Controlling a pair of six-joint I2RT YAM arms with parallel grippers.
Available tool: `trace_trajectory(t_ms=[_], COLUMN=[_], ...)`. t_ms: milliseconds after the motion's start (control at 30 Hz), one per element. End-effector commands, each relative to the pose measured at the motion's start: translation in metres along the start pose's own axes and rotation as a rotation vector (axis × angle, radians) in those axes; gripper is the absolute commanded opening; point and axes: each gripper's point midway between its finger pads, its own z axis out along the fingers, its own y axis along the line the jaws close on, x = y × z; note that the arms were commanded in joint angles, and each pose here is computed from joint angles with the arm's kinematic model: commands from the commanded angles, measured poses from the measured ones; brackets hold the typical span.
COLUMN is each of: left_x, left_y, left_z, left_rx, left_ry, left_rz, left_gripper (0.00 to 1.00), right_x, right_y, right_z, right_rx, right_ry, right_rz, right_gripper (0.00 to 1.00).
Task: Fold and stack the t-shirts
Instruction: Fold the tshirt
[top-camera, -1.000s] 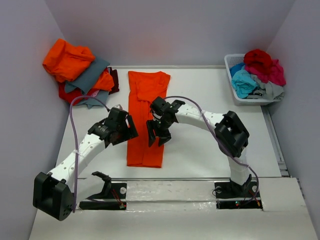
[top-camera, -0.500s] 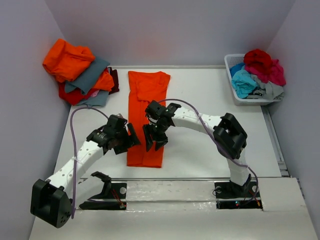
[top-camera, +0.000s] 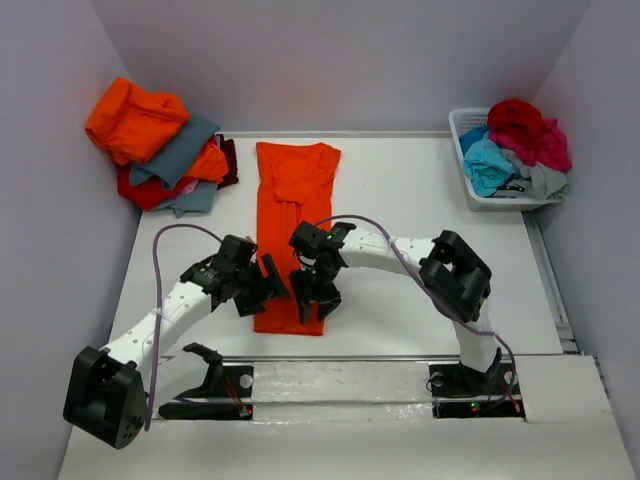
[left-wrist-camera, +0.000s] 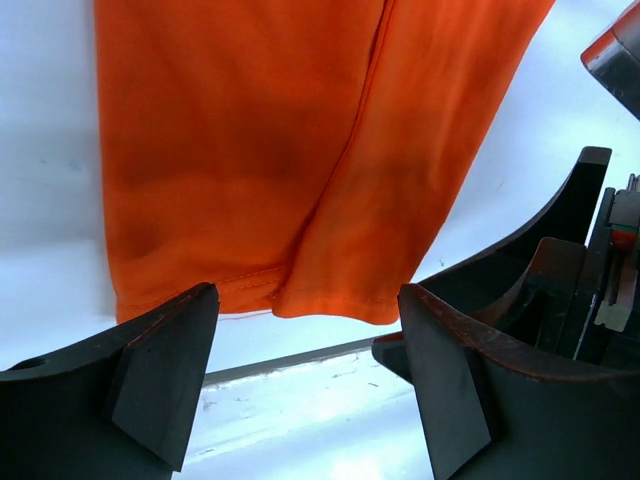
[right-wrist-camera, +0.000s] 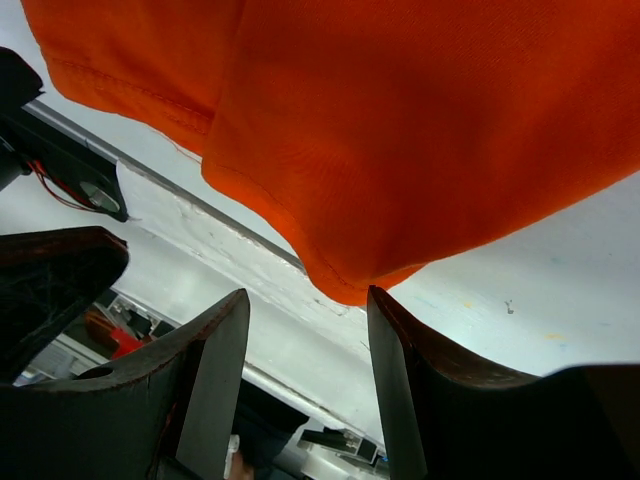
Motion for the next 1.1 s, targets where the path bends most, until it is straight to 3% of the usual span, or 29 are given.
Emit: trace_trajectory(t_ms=[0, 667, 1067], left_x=[0.007, 0.010, -0.002], left_y=[-0.012, -0.036, -0.027], left_z=[0.003, 0.002, 0.001], left_rx=[0.072, 0.209, 0.172], left_ry=[0.035, 0.068, 0.038], left_rz=[-0.034, -0.139, -0.148], left_gripper=[0.84, 0.85, 0.85], right_x=[0.009, 0.019, 0.014], right_y=[0.018, 0.010, 0.003], right_z=[-0.007, 0.013, 0.025], right_rx=[-0.040, 0.015, 0.040], right_ry=[0.000, 0.063, 0.071], right_rz=[-0.027, -0.031, -0.026], right_gripper=[0.56, 0.50, 0.50])
